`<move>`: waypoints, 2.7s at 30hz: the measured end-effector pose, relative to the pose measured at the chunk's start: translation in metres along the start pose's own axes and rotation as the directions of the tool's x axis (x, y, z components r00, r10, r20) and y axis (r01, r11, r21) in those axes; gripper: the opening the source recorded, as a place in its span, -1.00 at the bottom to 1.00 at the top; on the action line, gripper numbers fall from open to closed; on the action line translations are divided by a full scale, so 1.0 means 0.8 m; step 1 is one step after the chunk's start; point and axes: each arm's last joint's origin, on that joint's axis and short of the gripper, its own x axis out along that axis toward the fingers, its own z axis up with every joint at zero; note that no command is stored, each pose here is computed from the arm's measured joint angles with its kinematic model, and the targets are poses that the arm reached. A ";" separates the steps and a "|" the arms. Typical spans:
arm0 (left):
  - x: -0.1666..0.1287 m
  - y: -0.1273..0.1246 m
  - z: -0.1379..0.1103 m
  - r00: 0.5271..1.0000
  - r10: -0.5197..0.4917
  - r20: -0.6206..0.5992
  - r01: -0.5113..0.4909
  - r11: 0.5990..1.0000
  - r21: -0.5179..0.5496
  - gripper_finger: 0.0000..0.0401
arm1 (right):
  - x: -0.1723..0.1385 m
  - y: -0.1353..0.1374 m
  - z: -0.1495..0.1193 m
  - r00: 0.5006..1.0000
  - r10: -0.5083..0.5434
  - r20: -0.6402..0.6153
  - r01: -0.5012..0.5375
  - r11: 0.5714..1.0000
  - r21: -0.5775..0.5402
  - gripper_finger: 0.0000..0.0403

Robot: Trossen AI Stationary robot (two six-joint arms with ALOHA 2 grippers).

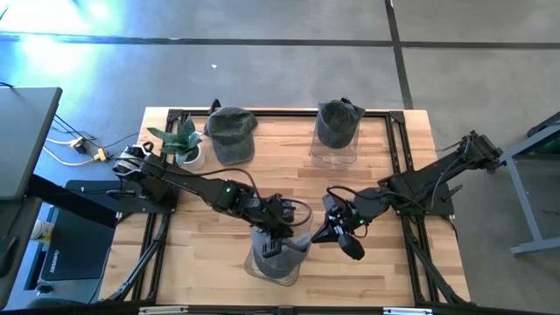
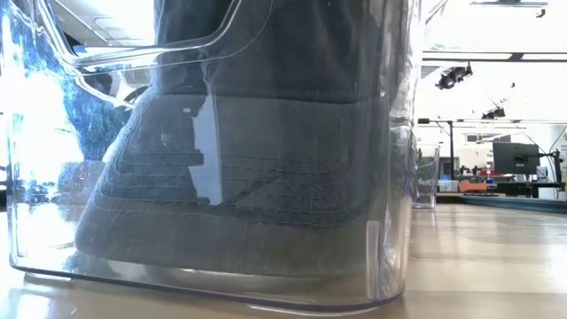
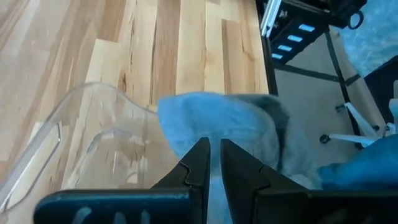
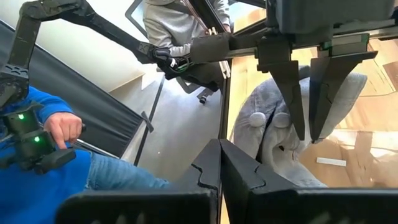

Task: Pick & Place hat
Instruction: Put the gray cap into the bottom transparent bin, then adjust the bottom transparent bin

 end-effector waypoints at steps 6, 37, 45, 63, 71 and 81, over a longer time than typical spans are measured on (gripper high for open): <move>-0.011 -0.005 0.011 1.000 0.021 -0.002 -0.021 1.000 0.005 -0.83 | 0.000 -0.001 -0.001 1.000 -0.008 -0.011 0.008 1.000 0.001 -0.99; -0.154 -0.113 -0.092 0.899 0.411 -0.150 -0.430 0.892 -0.136 -0.83 | -0.058 0.011 -0.075 0.943 -0.319 -0.092 0.331 0.922 0.201 -0.99; -0.101 -0.104 -0.185 0.883 0.409 -0.229 -0.469 0.787 -0.401 -0.83 | 0.006 -0.075 -0.143 0.916 -0.381 -0.122 0.397 0.827 0.397 -1.00; -0.026 -0.089 -0.228 0.969 0.246 -0.014 -0.197 0.742 -0.641 -0.83 | 0.045 -0.184 -0.112 0.875 -0.482 -0.040 0.447 0.774 0.449 -1.00; -0.021 -0.077 -0.220 0.962 0.270 -0.033 -0.225 0.722 -0.654 -0.83 | 0.032 -0.192 -0.104 0.840 -0.542 -0.024 0.492 0.743 0.454 -1.00; -0.033 -0.101 -0.246 0.976 0.185 -0.115 -0.215 0.727 -0.652 -0.83 | 0.051 -0.125 -0.158 0.927 -0.320 -0.193 0.374 0.774 0.511 -1.00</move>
